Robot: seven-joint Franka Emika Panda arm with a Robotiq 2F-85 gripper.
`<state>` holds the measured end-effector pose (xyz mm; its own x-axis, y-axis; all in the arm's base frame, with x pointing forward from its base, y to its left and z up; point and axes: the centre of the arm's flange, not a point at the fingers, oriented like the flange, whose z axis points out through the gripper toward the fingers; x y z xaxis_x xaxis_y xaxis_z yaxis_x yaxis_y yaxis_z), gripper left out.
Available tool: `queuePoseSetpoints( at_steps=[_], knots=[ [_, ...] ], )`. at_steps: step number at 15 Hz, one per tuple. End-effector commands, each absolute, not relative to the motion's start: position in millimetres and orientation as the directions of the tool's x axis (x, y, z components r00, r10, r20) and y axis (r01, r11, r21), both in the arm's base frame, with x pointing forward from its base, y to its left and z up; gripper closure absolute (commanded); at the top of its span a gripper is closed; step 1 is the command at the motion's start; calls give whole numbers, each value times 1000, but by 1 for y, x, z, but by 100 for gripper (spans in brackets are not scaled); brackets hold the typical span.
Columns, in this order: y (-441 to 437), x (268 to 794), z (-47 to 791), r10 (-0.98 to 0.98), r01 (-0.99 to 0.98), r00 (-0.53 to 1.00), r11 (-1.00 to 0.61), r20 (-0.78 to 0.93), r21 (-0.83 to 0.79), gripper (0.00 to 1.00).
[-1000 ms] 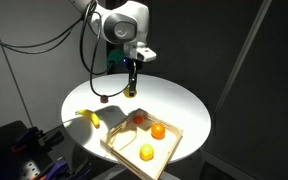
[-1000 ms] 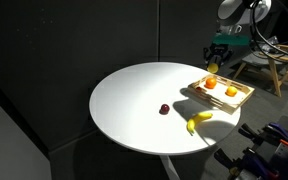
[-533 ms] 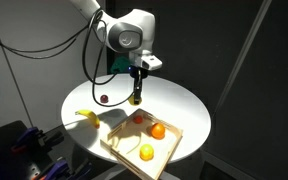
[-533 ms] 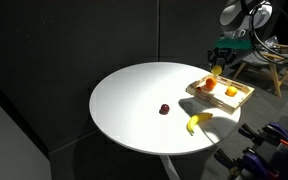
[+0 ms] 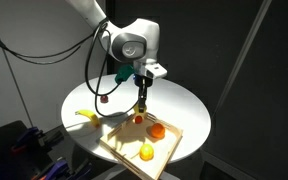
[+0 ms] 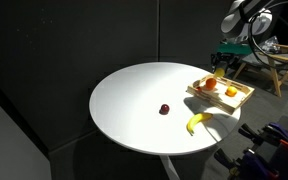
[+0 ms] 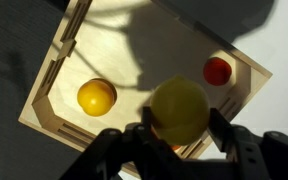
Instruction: Put the lemon in the box
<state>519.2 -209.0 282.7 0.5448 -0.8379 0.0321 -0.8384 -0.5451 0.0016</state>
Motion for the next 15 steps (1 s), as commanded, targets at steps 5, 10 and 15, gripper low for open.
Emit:
queuePoseSetpoints(
  at_steps=[5,10,15],
  knots=[
    [-222,517,262,-846,-847,531,-530,44,31,66],
    [-225,516,256,-849,-850,527,-525,44,40,17],
    [-225,516,257,-850,-851,525,-524,39,41,0]
  ],
)
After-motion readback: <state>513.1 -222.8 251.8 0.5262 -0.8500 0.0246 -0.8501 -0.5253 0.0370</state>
